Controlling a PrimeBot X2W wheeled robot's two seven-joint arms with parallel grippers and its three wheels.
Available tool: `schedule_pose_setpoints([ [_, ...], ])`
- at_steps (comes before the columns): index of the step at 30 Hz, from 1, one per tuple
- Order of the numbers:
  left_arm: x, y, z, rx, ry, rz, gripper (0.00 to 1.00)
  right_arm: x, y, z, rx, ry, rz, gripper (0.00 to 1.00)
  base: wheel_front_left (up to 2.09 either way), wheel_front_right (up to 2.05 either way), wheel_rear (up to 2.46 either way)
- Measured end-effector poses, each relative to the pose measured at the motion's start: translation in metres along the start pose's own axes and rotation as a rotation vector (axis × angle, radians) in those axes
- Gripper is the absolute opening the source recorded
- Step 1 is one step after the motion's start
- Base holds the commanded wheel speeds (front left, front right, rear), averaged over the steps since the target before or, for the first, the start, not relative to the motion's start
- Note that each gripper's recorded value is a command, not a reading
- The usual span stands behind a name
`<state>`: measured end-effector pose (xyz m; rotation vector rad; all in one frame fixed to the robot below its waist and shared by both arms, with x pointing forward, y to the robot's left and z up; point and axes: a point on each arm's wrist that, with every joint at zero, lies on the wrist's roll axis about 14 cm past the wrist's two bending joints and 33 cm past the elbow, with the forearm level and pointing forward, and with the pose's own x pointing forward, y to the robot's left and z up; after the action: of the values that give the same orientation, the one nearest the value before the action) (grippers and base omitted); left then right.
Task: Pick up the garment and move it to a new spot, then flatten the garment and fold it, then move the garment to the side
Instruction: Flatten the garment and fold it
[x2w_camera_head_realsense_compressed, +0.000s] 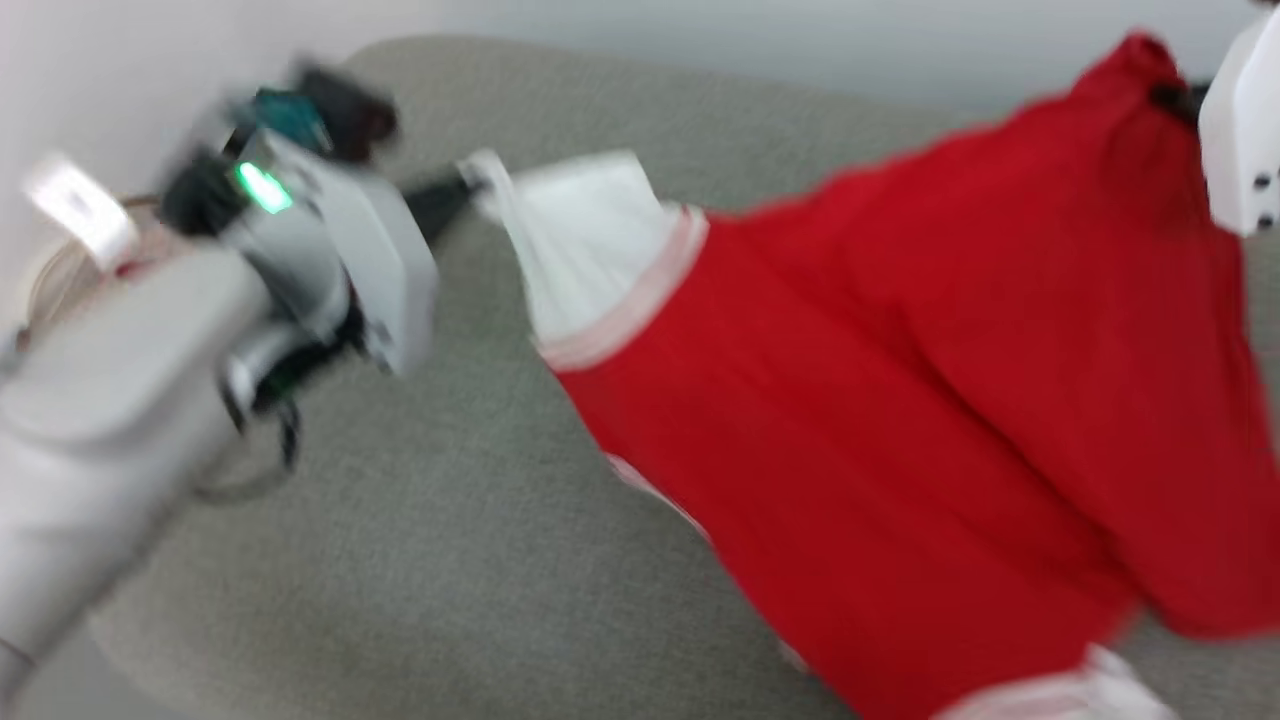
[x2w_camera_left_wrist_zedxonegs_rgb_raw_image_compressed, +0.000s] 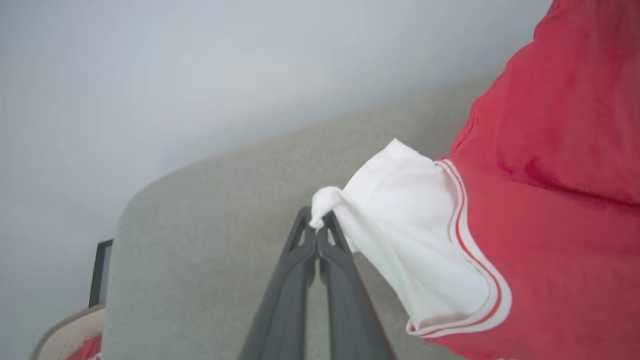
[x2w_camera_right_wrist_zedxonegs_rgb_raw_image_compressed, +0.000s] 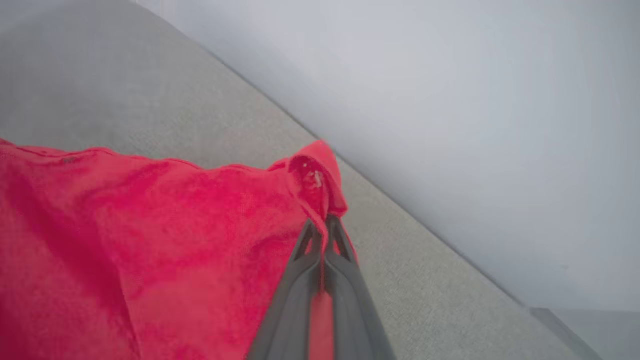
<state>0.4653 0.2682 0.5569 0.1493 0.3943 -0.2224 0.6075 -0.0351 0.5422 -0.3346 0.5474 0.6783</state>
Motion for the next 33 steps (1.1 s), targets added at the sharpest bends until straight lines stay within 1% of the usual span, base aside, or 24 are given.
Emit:
schedule_pose_setpoints([
  [2, -0.004, 0.009, 0.034, 0.033, -0.051, 0.021, 0.0, -0.017, -0.005, 0.023, -0.01, -0.073, -0.025, 0.0, 0.0, 0.0, 0.0],
  [4, -0.008, 0.014, 0.068, 0.089, -0.101, 0.03, 0.0, -0.035, -0.008, 0.047, -0.028, -0.152, -0.049, 0.0, 0.0, 0.0, 0.0],
  [8, -0.019, 0.025, 0.128, 0.138, -0.204, 0.076, 0.0, -0.074, -0.017, 0.084, -0.054, -0.286, -0.107, 0.0, 0.0, 0.0, 0.0],
  [11, -0.032, 0.033, 0.175, 0.169, -0.3, 0.122, 0.0, -0.102, -0.025, 0.104, -0.075, -0.367, -0.157, 0.0, 0.0, 0.0, 0.0],
  [15, -0.046, 0.032, 0.225, 0.196, -0.413, 0.151, 0.0, -0.138, -0.034, 0.125, -0.089, -0.465, -0.217, 0.0, 0.0, 0.0, 0.0],
  [17, -0.054, 0.03, 0.246, 0.209, -0.465, 0.16, 0.0, -0.153, -0.038, 0.13, -0.087, -0.494, -0.243, 0.0, 0.0, 0.0, 0.0],
  [25, -0.077, 0.012, 0.304, 0.252, -0.593, 0.166, 0.0, -0.21, -0.051, 0.141, -0.103, -0.565, -0.331, 0.0, 0.0, 0.0, 0.0],
  [29, -0.076, 0.004, 0.316, 0.266, -0.615, 0.154, 0.0, -0.226, -0.06, 0.14, -0.082, -0.581, -0.353, 0.0, 0.0, 0.0, 0.0],
  [33, -0.065, 0.001, 0.32, 0.274, -0.625, 0.14, 0.0, -0.226, -0.072, 0.137, -0.067, -0.578, -0.367, 0.0, 0.0, 0.0, 0.0],
])
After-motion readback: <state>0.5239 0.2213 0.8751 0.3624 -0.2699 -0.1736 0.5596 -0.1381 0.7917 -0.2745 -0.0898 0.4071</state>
